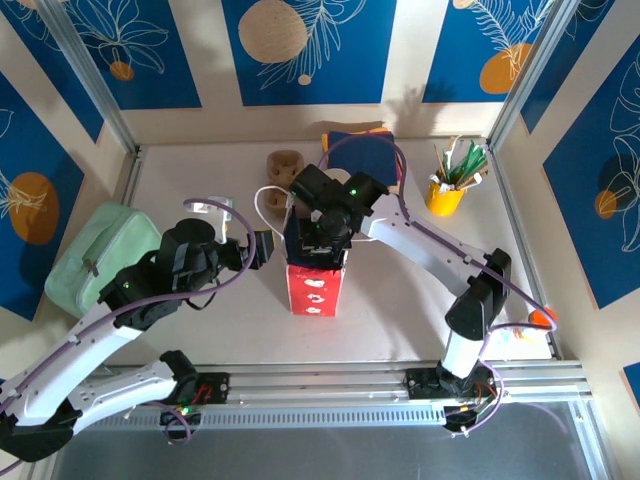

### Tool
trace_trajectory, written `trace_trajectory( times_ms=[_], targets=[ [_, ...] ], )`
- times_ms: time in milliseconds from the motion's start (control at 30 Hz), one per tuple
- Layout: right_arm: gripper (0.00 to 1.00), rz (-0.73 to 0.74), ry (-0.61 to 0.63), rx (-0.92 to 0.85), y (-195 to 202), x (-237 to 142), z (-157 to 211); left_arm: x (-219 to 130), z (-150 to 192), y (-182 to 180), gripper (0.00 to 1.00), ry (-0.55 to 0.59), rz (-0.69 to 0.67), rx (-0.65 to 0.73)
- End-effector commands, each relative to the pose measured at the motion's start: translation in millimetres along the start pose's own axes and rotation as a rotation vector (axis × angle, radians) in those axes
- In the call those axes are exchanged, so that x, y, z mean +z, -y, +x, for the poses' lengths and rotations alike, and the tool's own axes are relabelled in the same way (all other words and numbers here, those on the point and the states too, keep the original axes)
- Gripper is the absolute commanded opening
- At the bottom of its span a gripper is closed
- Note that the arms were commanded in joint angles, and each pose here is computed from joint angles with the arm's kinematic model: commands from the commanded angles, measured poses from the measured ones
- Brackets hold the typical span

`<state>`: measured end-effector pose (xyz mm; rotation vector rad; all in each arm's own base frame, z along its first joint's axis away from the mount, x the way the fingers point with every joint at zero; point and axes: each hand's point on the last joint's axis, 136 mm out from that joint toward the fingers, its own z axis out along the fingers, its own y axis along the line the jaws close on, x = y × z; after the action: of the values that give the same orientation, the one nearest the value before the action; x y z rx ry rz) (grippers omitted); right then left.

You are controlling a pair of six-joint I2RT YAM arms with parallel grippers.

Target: Pack the takeout coffee

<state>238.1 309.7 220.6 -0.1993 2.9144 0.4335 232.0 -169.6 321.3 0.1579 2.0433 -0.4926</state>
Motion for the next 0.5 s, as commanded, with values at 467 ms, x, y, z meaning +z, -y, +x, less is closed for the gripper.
trace_trajectory(
  times_ms=[467],
  targets=[
    [0.33,0.113,-0.05,-0.005,13,22,-2,1,-3,-2,1.0,0.004,-0.01,-0.008]
  ],
)
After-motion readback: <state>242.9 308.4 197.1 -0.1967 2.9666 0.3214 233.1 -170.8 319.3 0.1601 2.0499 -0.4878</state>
